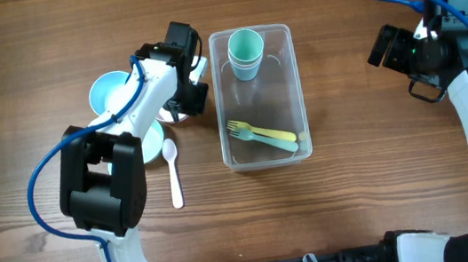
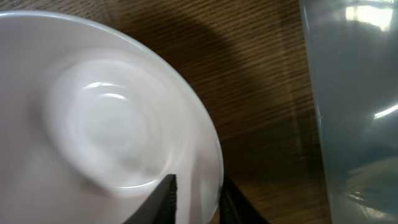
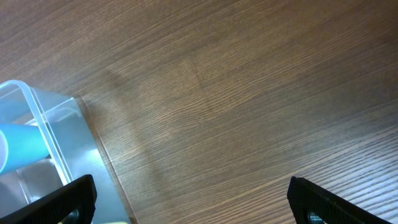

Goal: Pack container
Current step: 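Move the left gripper to the pink bowl and grasp its rim, then carry the pink bowl into the container and release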

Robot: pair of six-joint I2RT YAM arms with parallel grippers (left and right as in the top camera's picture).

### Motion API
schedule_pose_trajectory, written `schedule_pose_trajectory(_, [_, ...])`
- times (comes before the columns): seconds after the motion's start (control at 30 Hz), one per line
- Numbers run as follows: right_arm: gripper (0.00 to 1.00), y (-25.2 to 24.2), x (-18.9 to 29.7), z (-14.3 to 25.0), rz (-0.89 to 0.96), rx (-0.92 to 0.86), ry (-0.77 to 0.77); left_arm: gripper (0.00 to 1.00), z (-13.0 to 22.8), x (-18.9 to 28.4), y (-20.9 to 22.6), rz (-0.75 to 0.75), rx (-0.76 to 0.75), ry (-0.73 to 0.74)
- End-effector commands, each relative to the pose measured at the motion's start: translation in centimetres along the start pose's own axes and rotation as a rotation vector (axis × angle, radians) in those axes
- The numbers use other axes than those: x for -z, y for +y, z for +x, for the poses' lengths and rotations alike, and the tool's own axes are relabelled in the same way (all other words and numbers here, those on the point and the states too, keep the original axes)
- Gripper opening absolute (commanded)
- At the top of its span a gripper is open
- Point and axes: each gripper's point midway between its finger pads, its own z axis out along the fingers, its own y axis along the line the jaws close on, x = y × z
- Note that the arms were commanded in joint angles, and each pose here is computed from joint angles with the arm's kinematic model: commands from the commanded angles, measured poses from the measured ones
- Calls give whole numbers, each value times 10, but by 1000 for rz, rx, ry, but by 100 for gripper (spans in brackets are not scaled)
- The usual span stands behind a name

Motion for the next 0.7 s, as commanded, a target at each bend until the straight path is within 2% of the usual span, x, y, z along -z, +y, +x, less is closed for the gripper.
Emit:
schedule_pose_trajectory(0.0, [100,0,-5,2,-2,-2,15,10,4,-7,-2,6,14,21])
schedule_pose_trajectory(0.03, [100,0,-5,2,-2,-2,15,4,5,-7,-2,6,14,24])
schedule_pose_trajectory(0.17, [100,0,-5,2,-2,-2,15,4,7,-5,-3,-4,7,34])
schedule_pose_trajectory(0.3, [100,0,-5,2,-2,-2,15,4,7,14,6,-126,-26,20])
schedule_pose_trajectory(0.4, [100,0,-5,2,-2,-2,15,4,-1,49,0,-131,-31,-34])
schedule_pose_trajectory(0.53, [100,0,-5,2,-2,-3,15,4,-14,115,-4,-105,58,-160])
schedule_pose_trajectory(0.67, [100,0,-5,2,-2,-3,15,4,-11,150,-24,-89,-13,-237])
